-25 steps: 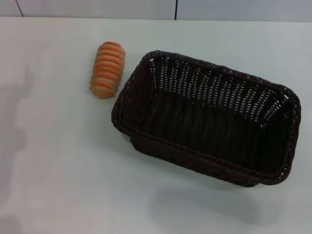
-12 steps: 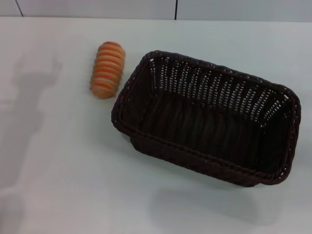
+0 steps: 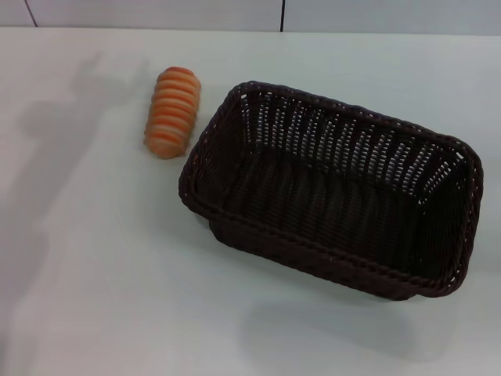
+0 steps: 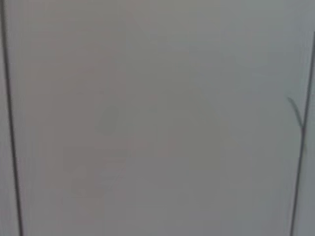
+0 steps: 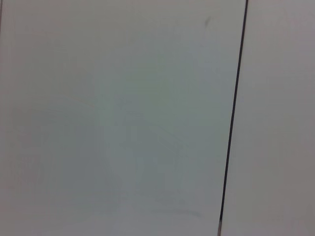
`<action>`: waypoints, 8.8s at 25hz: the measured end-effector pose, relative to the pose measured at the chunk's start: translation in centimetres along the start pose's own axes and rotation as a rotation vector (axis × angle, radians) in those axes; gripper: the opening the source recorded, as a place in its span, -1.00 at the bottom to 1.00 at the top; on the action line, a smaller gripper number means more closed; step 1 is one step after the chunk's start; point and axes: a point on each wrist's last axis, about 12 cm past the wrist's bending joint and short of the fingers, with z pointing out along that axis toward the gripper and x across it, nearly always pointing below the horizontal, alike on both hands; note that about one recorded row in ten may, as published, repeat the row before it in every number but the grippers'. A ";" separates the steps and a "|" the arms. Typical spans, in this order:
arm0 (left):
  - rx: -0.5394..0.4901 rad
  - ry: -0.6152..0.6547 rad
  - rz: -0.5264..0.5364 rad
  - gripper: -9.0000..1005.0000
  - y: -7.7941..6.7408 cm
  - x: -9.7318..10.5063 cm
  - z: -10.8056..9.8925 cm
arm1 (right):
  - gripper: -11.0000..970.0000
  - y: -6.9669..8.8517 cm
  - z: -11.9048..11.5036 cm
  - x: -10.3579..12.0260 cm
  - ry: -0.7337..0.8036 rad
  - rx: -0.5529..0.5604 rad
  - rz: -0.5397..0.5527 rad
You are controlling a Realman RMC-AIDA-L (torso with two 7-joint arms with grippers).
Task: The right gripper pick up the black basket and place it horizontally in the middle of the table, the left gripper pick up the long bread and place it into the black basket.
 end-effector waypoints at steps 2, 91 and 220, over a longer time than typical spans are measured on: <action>0.007 -0.006 0.002 0.47 -0.1 -0.4 0.2 | 0.22 0.0 -0.1 0.6 0.017 0.001 0.009; 0.113 0.910 0.057 0.43 -6.2 8.7 19.1 | 0.22 3.7 -0.8 -2.6 0.018 -0.197 -0.435; 0.242 -0.009 -0.073 0.63 -5.2 6.7 0.8 | 0.22 4.5 1.1 -3.3 -0.078 -0.187 -0.234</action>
